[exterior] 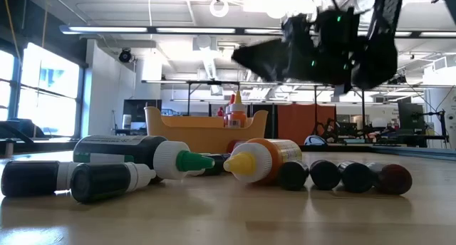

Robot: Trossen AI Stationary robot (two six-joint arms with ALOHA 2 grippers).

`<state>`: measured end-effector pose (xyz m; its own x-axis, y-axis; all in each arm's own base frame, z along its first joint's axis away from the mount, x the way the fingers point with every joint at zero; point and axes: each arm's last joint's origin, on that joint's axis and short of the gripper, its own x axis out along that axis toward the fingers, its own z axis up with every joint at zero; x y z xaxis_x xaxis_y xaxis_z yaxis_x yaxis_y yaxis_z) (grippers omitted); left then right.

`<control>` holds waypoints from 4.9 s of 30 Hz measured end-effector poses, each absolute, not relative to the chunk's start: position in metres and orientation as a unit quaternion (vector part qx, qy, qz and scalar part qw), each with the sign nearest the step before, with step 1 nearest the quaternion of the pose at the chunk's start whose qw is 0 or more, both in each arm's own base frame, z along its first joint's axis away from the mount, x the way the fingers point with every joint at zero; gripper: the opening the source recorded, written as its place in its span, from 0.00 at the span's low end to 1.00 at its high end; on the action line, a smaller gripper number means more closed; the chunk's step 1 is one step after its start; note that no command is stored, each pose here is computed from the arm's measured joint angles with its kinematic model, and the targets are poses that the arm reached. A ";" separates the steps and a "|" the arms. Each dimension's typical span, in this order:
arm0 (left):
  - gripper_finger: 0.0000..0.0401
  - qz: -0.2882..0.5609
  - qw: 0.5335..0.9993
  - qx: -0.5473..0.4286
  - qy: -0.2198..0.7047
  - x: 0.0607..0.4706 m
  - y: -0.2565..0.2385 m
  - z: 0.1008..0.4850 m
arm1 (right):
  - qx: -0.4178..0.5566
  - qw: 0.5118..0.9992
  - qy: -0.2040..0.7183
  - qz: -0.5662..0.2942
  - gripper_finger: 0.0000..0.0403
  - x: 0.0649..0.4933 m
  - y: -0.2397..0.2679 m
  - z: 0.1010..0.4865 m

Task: Pick & Place food coloring
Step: Put the large green food coloring bottle into the yellow bin

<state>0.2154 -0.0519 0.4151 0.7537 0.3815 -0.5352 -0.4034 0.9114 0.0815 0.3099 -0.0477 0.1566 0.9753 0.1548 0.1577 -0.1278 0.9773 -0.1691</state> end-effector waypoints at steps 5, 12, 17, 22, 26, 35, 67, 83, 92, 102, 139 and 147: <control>0.55 0.210 0.934 -0.015 0.289 0.214 -0.052 0.414 | -0.126 0.983 -0.014 0.129 0.43 0.302 -0.016 0.187; 0.55 0.213 0.929 -0.006 0.304 0.217 -0.053 0.409 | -0.132 0.959 0.150 0.200 0.43 0.292 0.040 0.203; 0.55 0.213 0.927 -0.006 0.307 0.224 -0.055 0.406 | -0.177 0.936 0.193 0.234 0.43 0.300 0.080 0.195; 0.55 0.178 0.926 -0.020 0.332 0.238 -0.062 0.396 | -0.222 0.934 0.215 0.179 0.43 0.307 0.095 0.200; 0.55 0.138 0.912 0.019 0.385 0.259 -0.081 0.373 | -0.228 0.934 0.239 0.138 0.43 0.305 0.094 0.208; 0.55 -0.056 0.873 0.111 0.471 0.309 -0.145 0.306 | -0.252 0.932 0.251 0.069 0.43 0.290 0.085 0.227; 0.55 -0.112 0.823 0.056 0.554 0.377 -0.177 0.177 | -0.235 0.938 0.256 0.004 0.42 0.278 0.079 0.240; 0.55 -0.082 0.802 0.039 0.590 0.371 -0.170 0.177 | -0.234 0.938 0.254 0.004 0.42 0.279 0.079 0.241; 0.55 -0.073 0.791 0.039 0.606 0.368 -0.168 0.176 | -0.231 0.939 0.253 0.014 0.42 0.279 0.080 0.241; 0.55 -0.072 0.788 0.040 0.610 0.367 -0.168 0.174 | -0.231 0.940 0.253 0.014 0.42 0.279 0.080 0.241; 0.55 -0.063 0.788 0.045 0.611 0.367 -0.167 0.173 | -0.230 0.939 0.253 0.014 0.42 0.279 0.080 0.241; 0.55 -0.066 0.786 0.043 0.613 0.367 -0.168 0.171 | -0.230 0.939 0.253 0.014 0.42 0.279 0.080 0.241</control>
<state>0.3674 -0.1678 0.1712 0.2391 -0.0497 -0.9697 0.1563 0.9876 -0.0120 0.2786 0.0797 0.2407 0.8713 -0.0908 -0.4823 -0.1425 0.8936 -0.4256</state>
